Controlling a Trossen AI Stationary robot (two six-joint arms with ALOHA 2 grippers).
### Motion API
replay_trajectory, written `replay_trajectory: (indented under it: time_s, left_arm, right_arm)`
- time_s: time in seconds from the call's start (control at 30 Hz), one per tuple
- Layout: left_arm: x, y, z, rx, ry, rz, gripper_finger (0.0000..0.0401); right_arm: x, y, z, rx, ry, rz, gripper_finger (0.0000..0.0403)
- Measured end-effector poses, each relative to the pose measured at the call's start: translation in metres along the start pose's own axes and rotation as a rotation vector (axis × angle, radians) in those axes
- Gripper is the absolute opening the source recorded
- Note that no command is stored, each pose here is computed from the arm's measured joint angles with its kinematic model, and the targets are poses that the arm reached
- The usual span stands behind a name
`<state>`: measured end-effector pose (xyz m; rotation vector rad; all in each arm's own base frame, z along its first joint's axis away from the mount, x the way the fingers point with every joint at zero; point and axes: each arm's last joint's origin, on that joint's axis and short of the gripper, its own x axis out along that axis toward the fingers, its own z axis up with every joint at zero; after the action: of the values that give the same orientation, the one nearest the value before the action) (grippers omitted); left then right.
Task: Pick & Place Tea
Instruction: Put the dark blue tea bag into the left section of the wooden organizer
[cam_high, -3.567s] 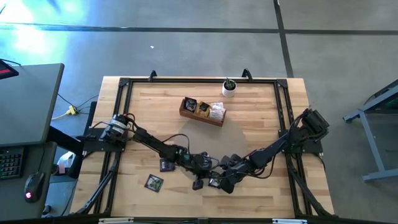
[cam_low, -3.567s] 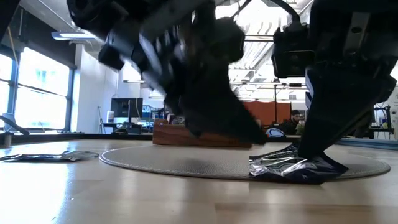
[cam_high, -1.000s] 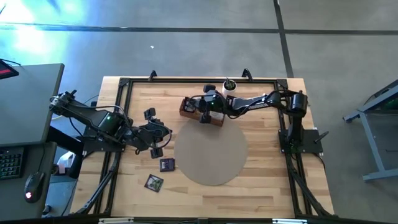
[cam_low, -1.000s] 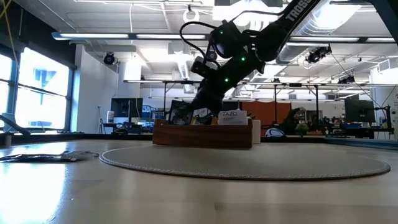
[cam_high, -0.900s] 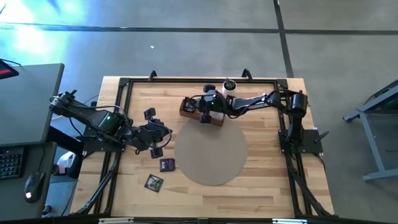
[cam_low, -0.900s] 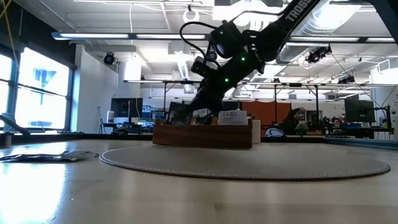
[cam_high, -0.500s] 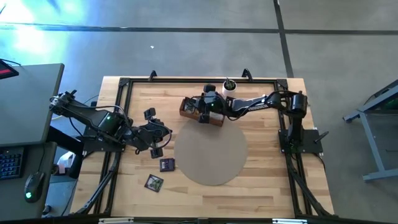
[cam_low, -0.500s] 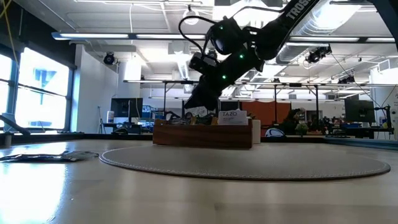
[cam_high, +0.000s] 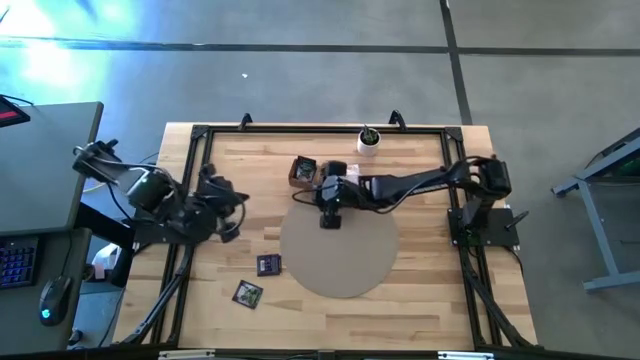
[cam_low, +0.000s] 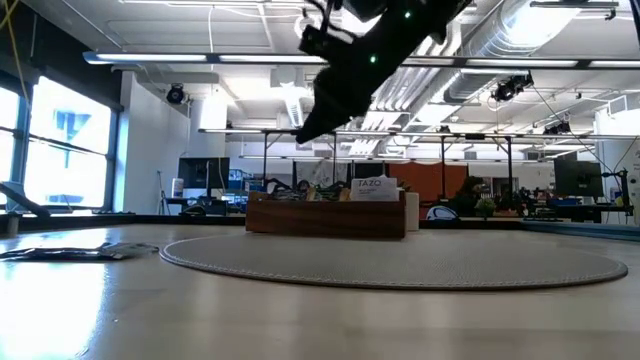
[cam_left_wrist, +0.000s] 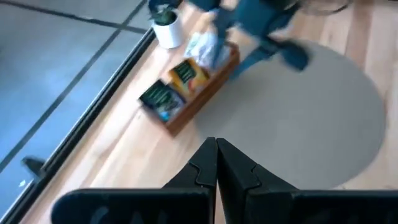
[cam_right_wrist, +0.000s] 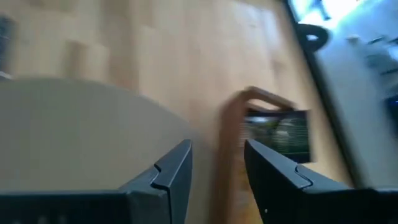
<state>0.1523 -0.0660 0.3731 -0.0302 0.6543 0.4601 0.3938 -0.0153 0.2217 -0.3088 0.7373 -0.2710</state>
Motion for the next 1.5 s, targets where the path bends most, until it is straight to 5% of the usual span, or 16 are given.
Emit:
replay_trajectory:
  time_s: [0.17, 0.47, 0.73, 1.03, 1.27, 1.5]
  left_arm:
    - [-0.011, 0.003, -0.018, 0.017, 0.059, -0.013, 0.0001]
    - [0.028, -0.044, -0.07, -0.006, 0.144, -0.158, 0.0001]
    - [0.06, -0.075, -0.104, 0.025, 0.322, -0.254, 0.0001]
    - [0.078, -0.101, -0.118, 0.037, 0.451, -0.304, 0.0001]
    - [0.081, -0.104, -0.123, 0.018, 0.535, -0.309, 0.0001]
    - [0.079, -0.101, -0.127, -0.149, 0.671, -0.27, 0.0001]
  right_arm:
    - [-0.007, 0.025, 0.001, 0.091, -0.016, 0.159, 0.0138]
    - [-0.018, 0.073, -0.015, 0.187, 0.015, 0.266, 0.0139]
    - [-0.03, 0.105, -0.019, 0.127, -0.078, 0.333, 0.0139]
    - [-0.034, 0.105, 0.001, 0.092, -0.313, 0.325, 0.014]
    - [-0.031, 0.098, 0.004, 0.07, -0.351, 0.34, 0.014]
    - [-0.027, 0.088, 0.007, 0.022, -0.397, 0.337, 0.014]
